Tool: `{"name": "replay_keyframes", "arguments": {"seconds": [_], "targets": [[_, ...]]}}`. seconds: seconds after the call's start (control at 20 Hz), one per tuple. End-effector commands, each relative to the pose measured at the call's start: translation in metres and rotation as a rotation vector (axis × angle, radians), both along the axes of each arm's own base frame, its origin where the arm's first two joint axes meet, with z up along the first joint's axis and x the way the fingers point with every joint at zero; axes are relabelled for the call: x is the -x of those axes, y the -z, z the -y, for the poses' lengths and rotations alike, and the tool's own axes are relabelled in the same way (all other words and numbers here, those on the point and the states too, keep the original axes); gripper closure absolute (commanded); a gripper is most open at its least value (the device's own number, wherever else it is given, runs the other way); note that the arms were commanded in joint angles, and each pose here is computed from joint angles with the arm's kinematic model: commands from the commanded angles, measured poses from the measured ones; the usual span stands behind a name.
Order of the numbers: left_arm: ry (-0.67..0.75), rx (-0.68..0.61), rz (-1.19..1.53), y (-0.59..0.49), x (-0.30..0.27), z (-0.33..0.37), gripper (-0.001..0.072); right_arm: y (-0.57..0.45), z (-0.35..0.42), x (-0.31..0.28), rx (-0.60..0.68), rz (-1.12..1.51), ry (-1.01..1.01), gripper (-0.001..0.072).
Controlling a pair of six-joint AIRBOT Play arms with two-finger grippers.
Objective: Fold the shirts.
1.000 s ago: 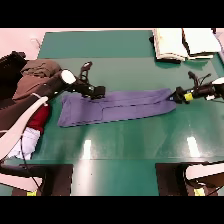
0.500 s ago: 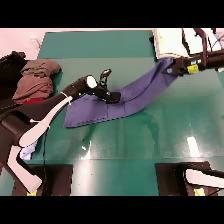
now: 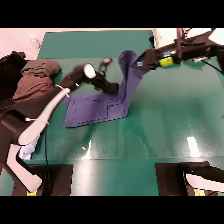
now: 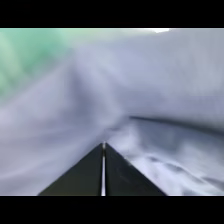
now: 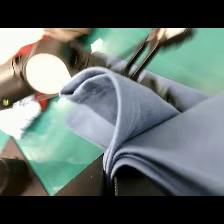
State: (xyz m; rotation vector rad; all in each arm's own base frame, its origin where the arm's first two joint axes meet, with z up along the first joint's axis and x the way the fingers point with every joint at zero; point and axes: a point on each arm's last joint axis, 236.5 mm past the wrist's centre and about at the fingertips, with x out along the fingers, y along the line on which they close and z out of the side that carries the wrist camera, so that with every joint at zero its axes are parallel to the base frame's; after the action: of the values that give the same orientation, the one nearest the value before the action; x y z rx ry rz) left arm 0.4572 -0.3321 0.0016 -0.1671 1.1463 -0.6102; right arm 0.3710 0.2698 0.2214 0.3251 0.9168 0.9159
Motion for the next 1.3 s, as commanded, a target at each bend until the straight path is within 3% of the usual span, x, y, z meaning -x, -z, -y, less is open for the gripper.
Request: {"name": "replay_keyframes", "arguments": {"seconds": [0.0,0.15,0.2,0.3,0.4,0.5,0.55,0.7,0.8,0.85,0.9,0.95,1.1,1.25], "targets": [[-0.138,-0.114,0.119,-0.070,-0.040,-0.102,0.0684,-0.013,-0.065,0.008,-0.121,0.020,-0.043,0.0695],[-0.315,-0.107,0.276,-0.170,-0.053,-0.206,0.0683,-0.003,-0.145,0.023,-0.227,0.027,-0.113,0.0694],[-0.371,-0.100,0.333,-0.198,-0.050,-0.233,0.0683,0.004,-0.176,0.029,-0.269,0.039,-0.134,0.0664],[-0.458,-0.093,0.418,-0.242,-0.039,-0.274,0.0683,0.016,-0.227,0.043,-0.328,0.072,-0.180,0.0317],[-0.496,-0.100,0.457,-0.262,-0.028,-0.296,0.0683,0.023,-0.243,0.050,-0.287,0.117,-0.256,0.0309],[-0.484,-0.116,0.453,-0.264,-0.021,-0.299,0.0683,0.027,-0.223,0.042,-0.184,0.185,-0.300,0.0389],[-0.466,-0.117,0.442,-0.262,-0.019,-0.295,0.0683,0.034,-0.202,0.030,-0.115,0.198,-0.282,0.0395],[-0.418,-0.119,0.438,-0.259,-0.017,-0.278,0.0684,0.086,-0.108,-0.010,0.125,0.127,-0.123,0.0395],[-0.381,-0.110,0.442,-0.259,-0.015,-0.260,0.0683,0.128,-0.039,-0.022,0.225,0.003,0.008,0.0394],[-0.361,-0.104,0.447,-0.260,-0.013,-0.250,0.0683,0.152,-0.005,-0.025,0.253,-0.066,0.074,0.0359],[-0.337,-0.101,0.451,-0.260,-0.012,-0.240,0.0683,0.177,0.023,-0.025,0.266,-0.146,0.132,0.0179],[-0.309,-0.101,0.461,-0.261,-0.010,-0.231,0.0683,0.200,0.044,-0.023,0.262,-0.234,0.183,0.0097],[-0.255,-0.090,0.477,-0.262,-0.007,-0.206,0.0683,0.251,0.062,-0.018,0.174,-0.461,0.260,0.0121],[-0.234,-0.082,0.469,-0.260,-0.005,-0.196,0.0683,0.276,0.033,-0.022,0.112,-0.546,0.230,0.0133]]}}
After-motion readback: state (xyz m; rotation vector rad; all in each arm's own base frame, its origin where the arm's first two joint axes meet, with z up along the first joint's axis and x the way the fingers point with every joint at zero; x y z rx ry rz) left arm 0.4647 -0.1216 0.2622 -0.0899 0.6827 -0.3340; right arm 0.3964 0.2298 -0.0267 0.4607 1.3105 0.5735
